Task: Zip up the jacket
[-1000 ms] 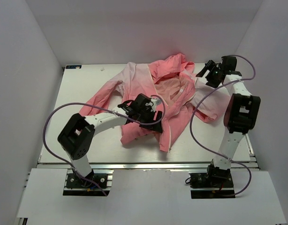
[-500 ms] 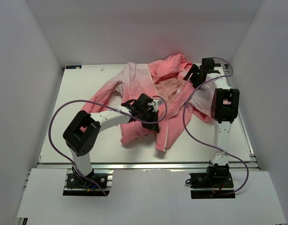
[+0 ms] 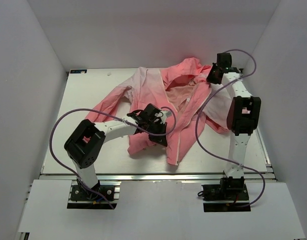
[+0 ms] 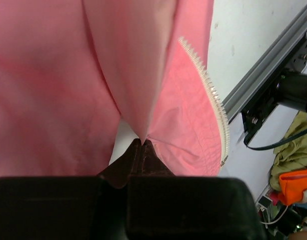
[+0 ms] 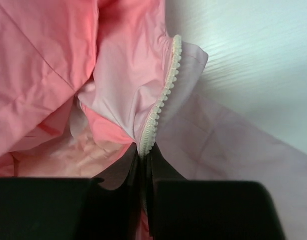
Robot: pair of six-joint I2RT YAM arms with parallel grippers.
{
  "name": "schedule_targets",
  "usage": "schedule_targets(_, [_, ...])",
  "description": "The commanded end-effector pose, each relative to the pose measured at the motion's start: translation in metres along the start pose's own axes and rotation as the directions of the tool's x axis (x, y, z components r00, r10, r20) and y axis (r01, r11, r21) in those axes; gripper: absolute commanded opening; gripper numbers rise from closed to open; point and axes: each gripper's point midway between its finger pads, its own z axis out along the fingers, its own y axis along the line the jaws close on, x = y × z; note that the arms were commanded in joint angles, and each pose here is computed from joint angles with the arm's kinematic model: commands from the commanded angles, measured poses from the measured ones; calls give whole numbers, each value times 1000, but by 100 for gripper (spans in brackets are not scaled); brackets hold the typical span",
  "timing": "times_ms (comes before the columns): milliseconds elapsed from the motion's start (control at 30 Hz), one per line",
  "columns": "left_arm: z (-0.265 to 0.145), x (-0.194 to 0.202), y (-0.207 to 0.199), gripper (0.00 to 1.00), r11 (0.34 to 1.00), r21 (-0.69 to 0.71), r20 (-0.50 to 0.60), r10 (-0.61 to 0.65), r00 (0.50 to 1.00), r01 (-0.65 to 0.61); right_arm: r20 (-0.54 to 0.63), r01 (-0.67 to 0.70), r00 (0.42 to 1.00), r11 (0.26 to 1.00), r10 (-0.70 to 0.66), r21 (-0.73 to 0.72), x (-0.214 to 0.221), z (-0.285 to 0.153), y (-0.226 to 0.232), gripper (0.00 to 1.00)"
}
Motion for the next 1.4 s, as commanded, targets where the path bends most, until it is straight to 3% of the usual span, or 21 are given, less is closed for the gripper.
schedule_targets(0, [-17,7,-17,0,997,68,6,27,1000,-28,204,74,974,989,-100,131,-80,-82,-8,0])
schedule_targets(100, [-18,12,-16,0,997,72,13,30,999,-31,218,125,966,988,-141,86,-82,-103,10,0])
schedule_targets(267, [-19,20,-13,0,997,73,7,40,999,-40,266,219,942,975,-203,-30,-81,-115,78,0])
schedule_targets(500, [-22,36,-4,0,999,42,-6,19,1000,-18,305,210,936,974,-177,-81,-51,-65,162,1])
schedule_targets(533, [-23,40,1,0,1000,18,-13,8,1000,-8,314,202,935,975,-164,-93,-50,-60,168,5])
schedule_targets(567, [-26,41,2,0,1000,7,-8,1,1000,-1,295,225,937,969,-186,-104,-36,-49,177,21])
schedule_targets(600, [-28,45,5,0,1000,-9,-20,-10,1000,10,288,254,935,958,-208,-135,-29,-48,187,27])
schedule_targets(633, [-29,45,8,3,999,-37,-13,-12,1000,11,296,303,922,940,-249,-153,-25,-49,196,35])
schedule_targets(667, [-32,45,11,28,998,-57,-13,-22,1000,21,294,348,912,919,-286,-184,-14,-52,212,53])
schedule_targets(733, [-41,42,12,62,996,-91,12,-16,1000,17,313,408,890,886,-332,-220,-10,-70,229,67])
schedule_targets(800, [-50,39,14,84,992,-126,32,-14,999,18,331,475,863,837,-382,-271,-6,-101,244,88])
schedule_targets(900, [-72,22,10,98,984,-180,116,16,993,5,352,496,855,800,-381,-339,-10,-151,247,89])
schedule_targets(967, [-91,4,7,98,973,-230,206,33,978,16,382,498,852,782,-359,-375,-17,-199,245,89])
schedule_targets(1033, [-105,-4,9,98,961,-271,261,26,965,47,324,490,866,777,-381,-396,8,-207,229,89])
schedule_targets(1067, [-110,-9,17,98,945,-319,291,30,956,67,349,481,867,784,-356,-394,2,-237,221,89])
schedule_targets(1100, [-113,-11,22,98,937,-340,299,27,954,80,267,449,890,812,-370,-372,31,-223,199,89])
schedule_targets(1167, [-117,-19,36,98,912,-388,326,-2,945,136,260,415,905,835,-338,-360,41,-251,177,89])
schedule_targets(1200, [-116,-22,40,98,906,-395,332,-15,943,153,169,386,922,848,-347,-363,78,-238,157,90])
schedule_targets(1267, [-116,-32,55,98,892,-405,353,-48,934,199,157,373,928,825,-339,-425,100,-263,146,89])
schedule_targets(1300, [-116,-41,59,98,892,-400,377,-50,925,211,64,336,936,826,-346,-452,140,-254,131,89])
schedule_targets(1367, [-121,-52,75,98,887,-388,409,-79,909,252,27,329,930,799,-366,-503,171,-270,129,89])
